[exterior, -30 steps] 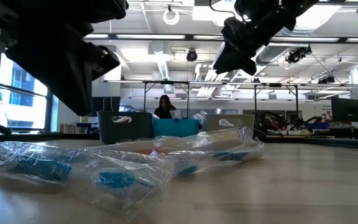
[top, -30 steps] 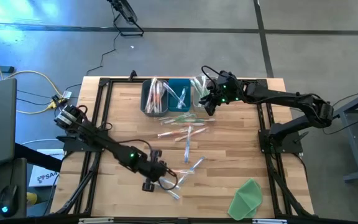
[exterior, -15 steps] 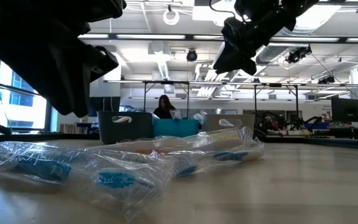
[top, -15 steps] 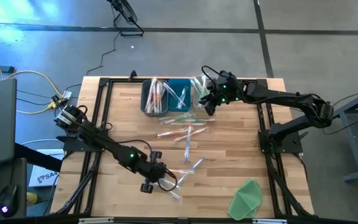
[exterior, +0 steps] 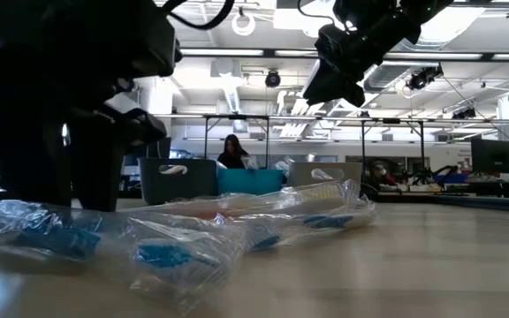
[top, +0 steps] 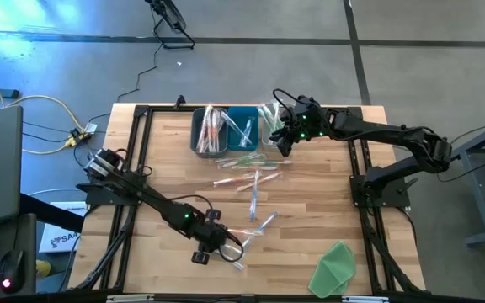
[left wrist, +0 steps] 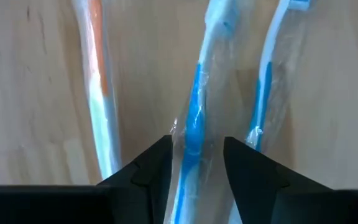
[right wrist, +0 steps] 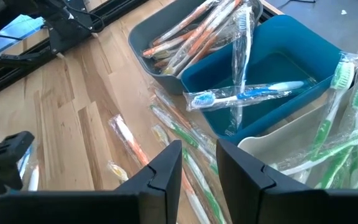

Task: Pick & Place Toothbrushes
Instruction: Put the blue toothbrush into the blue bin

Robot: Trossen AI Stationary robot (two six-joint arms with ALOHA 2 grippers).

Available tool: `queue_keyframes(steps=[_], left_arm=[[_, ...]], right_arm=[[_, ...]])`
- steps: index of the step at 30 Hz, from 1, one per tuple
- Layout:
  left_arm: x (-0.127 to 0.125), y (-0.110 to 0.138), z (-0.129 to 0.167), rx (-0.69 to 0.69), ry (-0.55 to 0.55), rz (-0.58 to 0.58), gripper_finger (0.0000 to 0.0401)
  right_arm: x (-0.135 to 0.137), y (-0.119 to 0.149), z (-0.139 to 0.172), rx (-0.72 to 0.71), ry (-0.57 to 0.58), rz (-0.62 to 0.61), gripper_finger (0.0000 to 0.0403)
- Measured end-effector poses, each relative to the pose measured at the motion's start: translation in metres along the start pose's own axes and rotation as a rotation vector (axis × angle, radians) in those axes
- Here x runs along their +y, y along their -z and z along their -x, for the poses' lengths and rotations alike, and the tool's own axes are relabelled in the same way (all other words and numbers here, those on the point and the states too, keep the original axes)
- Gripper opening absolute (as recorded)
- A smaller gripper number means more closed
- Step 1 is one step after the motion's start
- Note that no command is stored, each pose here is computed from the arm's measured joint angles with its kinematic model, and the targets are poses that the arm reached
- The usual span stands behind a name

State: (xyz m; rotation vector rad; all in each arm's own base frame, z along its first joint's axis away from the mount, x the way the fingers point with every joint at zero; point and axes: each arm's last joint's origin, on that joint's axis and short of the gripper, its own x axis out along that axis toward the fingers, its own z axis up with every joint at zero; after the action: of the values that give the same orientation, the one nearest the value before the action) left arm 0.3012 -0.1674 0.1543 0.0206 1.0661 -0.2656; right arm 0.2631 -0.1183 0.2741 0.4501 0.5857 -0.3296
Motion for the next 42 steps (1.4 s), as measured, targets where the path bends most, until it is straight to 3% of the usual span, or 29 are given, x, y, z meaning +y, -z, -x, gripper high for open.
queue_keyframes(steps=[7,19,42], left_arm=[[0.000,0.000,-0.003,-0.003,0.001,0.018,0.0131],[0.000,0.001,-0.006,0.008,-0.004,0.129,0.0012],[0.005,-0.005,0.071,-0.101,-0.061,0.176,0.0008]], right_arm=[[0.000,0.000,0.000,0.001,0.001,0.000,0.0093],[0.000,0.000,0.000,0.001,0.000,-0.006,0.0093],[0.000,0.000,0.000,0.003,-0.003,-0.005,0.0093]])
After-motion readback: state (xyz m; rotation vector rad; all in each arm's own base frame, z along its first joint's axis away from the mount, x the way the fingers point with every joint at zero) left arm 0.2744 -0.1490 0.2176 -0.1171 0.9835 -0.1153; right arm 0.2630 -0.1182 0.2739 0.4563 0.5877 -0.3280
